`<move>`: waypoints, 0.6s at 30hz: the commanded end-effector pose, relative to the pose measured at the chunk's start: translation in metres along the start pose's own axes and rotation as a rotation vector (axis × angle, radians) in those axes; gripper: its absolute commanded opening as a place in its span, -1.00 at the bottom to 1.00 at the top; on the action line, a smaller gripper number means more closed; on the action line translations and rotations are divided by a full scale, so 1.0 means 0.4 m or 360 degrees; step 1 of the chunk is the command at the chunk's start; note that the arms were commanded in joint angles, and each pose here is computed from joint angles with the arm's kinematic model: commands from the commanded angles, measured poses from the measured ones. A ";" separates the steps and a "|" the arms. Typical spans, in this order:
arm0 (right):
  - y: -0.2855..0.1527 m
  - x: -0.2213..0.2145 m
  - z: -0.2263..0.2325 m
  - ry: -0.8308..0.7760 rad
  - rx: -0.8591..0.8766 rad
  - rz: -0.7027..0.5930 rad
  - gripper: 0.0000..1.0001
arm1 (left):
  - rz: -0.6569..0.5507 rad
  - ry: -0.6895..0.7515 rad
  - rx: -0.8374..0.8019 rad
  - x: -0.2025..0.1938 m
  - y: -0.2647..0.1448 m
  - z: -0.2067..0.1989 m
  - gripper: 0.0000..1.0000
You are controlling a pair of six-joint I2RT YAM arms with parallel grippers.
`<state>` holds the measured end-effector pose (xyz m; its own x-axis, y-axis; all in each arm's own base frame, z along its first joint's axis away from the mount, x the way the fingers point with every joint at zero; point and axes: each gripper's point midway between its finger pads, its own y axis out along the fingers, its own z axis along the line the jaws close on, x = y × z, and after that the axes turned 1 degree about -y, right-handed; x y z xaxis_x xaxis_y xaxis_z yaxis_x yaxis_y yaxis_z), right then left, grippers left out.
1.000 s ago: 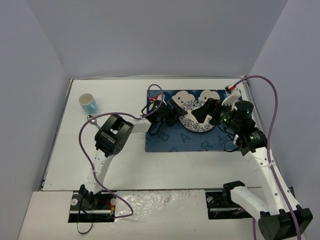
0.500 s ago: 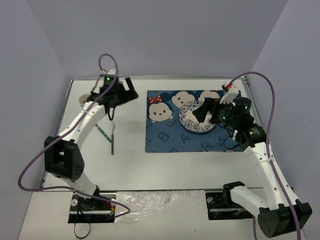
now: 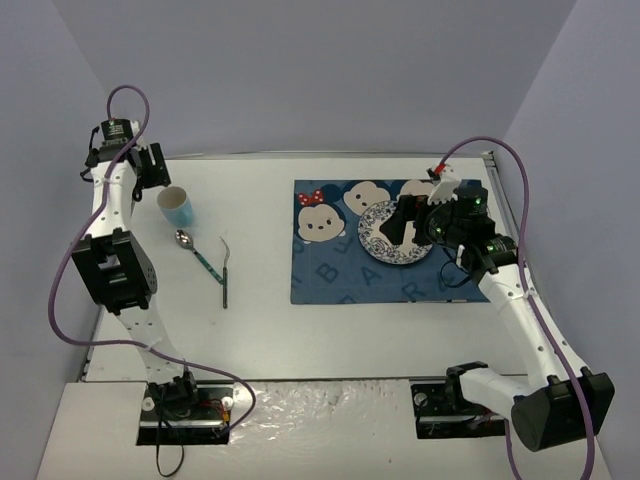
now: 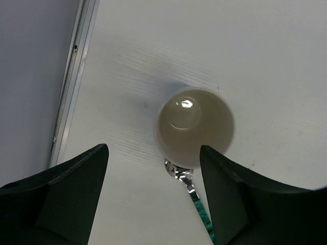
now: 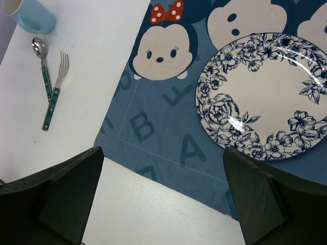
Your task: Set the dinner table for one person
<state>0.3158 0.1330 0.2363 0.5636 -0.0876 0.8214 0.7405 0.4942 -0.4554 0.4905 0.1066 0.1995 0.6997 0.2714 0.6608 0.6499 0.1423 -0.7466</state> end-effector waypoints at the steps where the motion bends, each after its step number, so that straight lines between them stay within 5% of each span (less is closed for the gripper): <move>1: 0.004 0.072 0.037 -0.0092 0.0105 -0.0096 1.00 | 0.0069 0.0138 -0.0015 0.015 0.008 0.023 0.35; 18: 0.034 0.057 0.031 -0.0069 0.0100 -0.0040 1.00 | 0.0166 0.0141 -0.0077 0.001 0.150 0.020 -0.28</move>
<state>0.3245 0.1410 0.2268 0.5960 -0.0615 0.8007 0.7045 0.5186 -0.4845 0.5151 0.1227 0.1275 0.8255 0.2165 0.5212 0.5195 0.0695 -0.8516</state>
